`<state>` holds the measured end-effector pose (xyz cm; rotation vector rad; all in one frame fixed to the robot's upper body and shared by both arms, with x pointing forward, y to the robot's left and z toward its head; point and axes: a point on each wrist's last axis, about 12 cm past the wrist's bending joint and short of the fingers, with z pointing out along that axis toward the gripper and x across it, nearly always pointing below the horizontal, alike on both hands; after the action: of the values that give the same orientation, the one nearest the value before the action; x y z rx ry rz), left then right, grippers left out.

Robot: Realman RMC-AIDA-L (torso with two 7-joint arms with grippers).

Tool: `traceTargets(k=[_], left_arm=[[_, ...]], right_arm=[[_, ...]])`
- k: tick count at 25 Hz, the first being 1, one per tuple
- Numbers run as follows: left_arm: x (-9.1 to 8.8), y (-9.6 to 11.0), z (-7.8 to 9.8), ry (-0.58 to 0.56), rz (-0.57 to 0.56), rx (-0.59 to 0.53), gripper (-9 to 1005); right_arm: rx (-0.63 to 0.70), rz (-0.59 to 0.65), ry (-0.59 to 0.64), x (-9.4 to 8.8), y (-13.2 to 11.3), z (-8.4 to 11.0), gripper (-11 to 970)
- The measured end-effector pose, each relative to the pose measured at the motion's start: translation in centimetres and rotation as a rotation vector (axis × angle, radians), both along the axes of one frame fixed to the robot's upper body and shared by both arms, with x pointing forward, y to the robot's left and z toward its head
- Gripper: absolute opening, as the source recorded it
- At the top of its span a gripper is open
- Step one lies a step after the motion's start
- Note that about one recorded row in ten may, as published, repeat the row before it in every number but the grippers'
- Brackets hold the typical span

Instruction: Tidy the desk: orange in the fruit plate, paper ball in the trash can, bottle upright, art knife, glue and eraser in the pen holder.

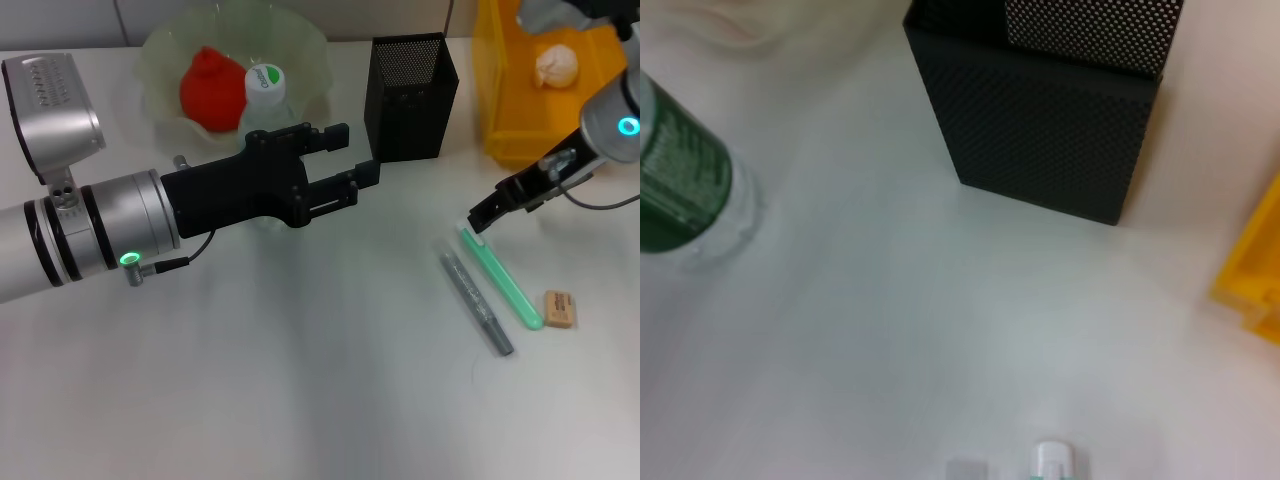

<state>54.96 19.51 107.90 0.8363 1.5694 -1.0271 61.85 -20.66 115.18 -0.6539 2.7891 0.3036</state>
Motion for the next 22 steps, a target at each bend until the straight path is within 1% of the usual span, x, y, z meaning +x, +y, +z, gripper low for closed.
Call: traceTargets(k=[5, 13, 16, 22], left_arm=[[0.1, 0.0, 0.1, -0.002, 0.003, 0.002, 605], [0.2, -0.1, 0.1, -0.003, 0.005, 0.005, 604], [0.3, -0.1, 0.1, -0.002, 0.007, 0.006, 604], [0.2, 0.0, 0.0, -0.001, 0.008, 0.006, 604]], right_arm=[[-0.023, 0.015, 0.004, 0.6, 1.0, -0.7, 789], [-0.036, 0.029, 0.015, 1.0, 1.8, -1.2, 766], [-0.041, 0.035, 0.016, 1.0, 1.9, -1.3, 598], [-0.048, 0.039, 0.013, 1.0, 2.0, -1.5, 451]])
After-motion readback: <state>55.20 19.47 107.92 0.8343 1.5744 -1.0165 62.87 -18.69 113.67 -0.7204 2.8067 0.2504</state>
